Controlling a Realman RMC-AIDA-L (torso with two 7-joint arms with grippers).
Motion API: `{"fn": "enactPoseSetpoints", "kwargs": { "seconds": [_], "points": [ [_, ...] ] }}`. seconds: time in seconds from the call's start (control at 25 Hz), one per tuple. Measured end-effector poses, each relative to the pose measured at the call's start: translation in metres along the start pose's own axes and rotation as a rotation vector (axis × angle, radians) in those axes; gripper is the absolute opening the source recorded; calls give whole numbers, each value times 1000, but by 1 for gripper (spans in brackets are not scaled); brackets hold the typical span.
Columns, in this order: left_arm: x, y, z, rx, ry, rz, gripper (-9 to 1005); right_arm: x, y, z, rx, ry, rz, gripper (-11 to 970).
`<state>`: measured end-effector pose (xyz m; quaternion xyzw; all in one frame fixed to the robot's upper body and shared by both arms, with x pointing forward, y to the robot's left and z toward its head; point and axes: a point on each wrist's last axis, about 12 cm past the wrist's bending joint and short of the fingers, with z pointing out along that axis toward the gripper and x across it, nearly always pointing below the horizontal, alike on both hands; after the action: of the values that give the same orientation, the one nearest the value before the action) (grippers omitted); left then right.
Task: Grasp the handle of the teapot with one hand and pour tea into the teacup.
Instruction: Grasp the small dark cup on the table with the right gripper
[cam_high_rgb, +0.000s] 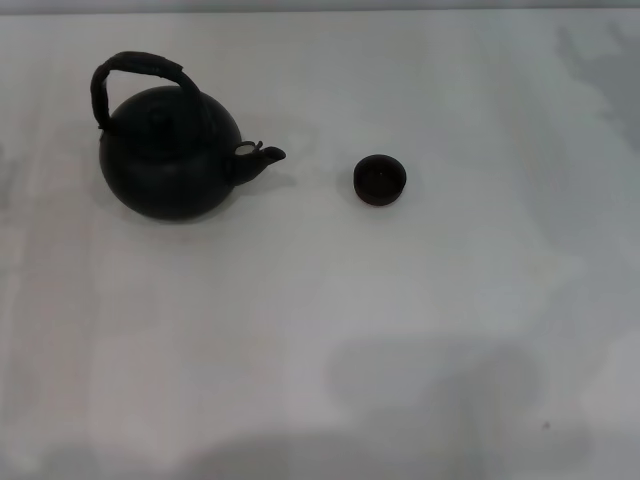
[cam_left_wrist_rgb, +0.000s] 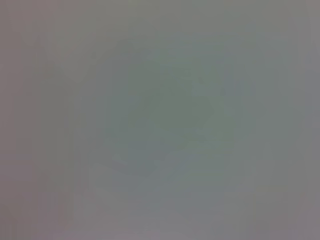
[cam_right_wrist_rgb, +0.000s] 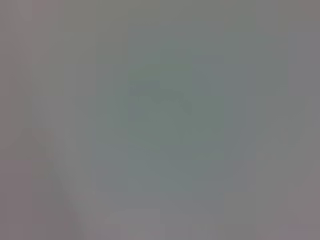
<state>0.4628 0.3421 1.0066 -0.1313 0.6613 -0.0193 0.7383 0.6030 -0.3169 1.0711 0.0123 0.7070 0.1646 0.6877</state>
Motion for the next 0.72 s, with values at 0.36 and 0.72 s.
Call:
{"fn": "enactPoseSetpoints", "kwargs": {
  "seconds": [0.36,0.72],
  "points": [
    [-1,-3,6,15,1,4,862,-20,57,38,-345,179,-116,840],
    [-2,0,7,5,-3,14,861,-55,122,52,-648,323,-382,840]
  ]
}}
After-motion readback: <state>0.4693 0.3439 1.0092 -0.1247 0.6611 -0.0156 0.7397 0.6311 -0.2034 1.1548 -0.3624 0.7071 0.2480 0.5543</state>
